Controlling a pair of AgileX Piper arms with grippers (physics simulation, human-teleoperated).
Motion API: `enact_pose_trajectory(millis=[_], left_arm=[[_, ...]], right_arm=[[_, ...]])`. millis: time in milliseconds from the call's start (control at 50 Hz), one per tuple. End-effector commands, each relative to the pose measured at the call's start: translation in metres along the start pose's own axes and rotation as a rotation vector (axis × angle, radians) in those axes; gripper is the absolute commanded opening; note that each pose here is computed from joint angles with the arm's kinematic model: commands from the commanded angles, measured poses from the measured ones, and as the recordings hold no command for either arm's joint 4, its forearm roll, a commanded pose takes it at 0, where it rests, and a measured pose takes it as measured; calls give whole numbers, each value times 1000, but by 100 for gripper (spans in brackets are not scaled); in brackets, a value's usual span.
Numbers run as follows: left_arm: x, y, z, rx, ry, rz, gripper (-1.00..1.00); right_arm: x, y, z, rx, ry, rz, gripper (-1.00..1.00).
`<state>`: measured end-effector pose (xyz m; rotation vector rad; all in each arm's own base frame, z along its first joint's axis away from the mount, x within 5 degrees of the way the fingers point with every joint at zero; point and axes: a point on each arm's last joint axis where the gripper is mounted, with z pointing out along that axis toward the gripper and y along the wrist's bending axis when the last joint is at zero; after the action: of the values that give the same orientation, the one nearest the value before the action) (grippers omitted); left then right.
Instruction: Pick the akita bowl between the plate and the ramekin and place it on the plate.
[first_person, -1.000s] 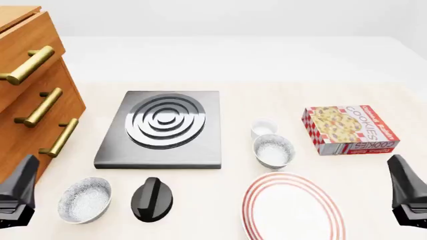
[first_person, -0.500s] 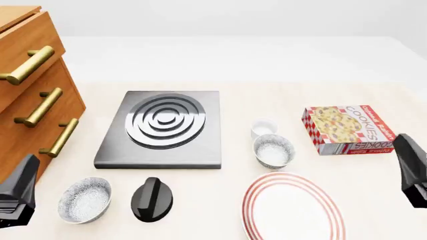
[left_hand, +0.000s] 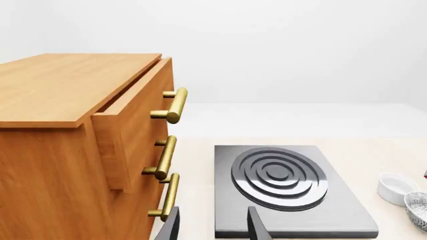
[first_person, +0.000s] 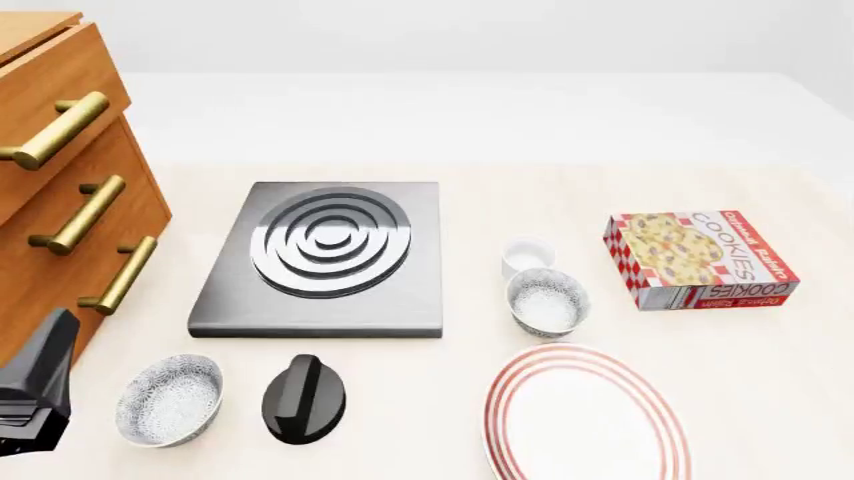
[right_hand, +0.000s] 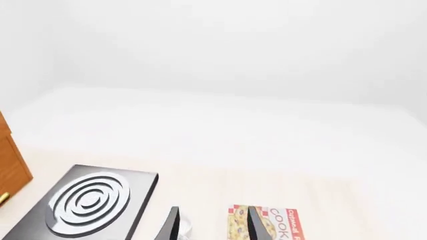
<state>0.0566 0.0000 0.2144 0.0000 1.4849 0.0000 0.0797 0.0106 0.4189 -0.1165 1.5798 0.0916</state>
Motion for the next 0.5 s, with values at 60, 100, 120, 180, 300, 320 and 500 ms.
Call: enact_pose_trajectory(millis=[60, 100, 120, 180, 300, 320, 500], left_arm=[[0, 0, 0, 0, 0, 0, 100], [0, 0, 0, 0, 0, 0, 100], [0, 0, 0, 0, 0, 0, 100], [0, 0, 0, 0, 0, 0, 100], [0, 0, 0, 0, 0, 0, 100], [0, 0, 0, 0, 0, 0, 100], [0, 0, 0, 0, 0, 0, 100]], right_arm=[[-43, 0, 39, -5, 165, 16, 100], [-44, 0, 47, -5, 201, 39, 100], [-44, 0, 51, -3, 215, 27, 100], [-42, -3, 64, 16, 261, 10, 100], [-43, -3, 82, 16, 305, 22, 100], [-42, -3, 85, 12, 321, 19, 100], [-49, -3, 92, 13, 371, 32, 100]])
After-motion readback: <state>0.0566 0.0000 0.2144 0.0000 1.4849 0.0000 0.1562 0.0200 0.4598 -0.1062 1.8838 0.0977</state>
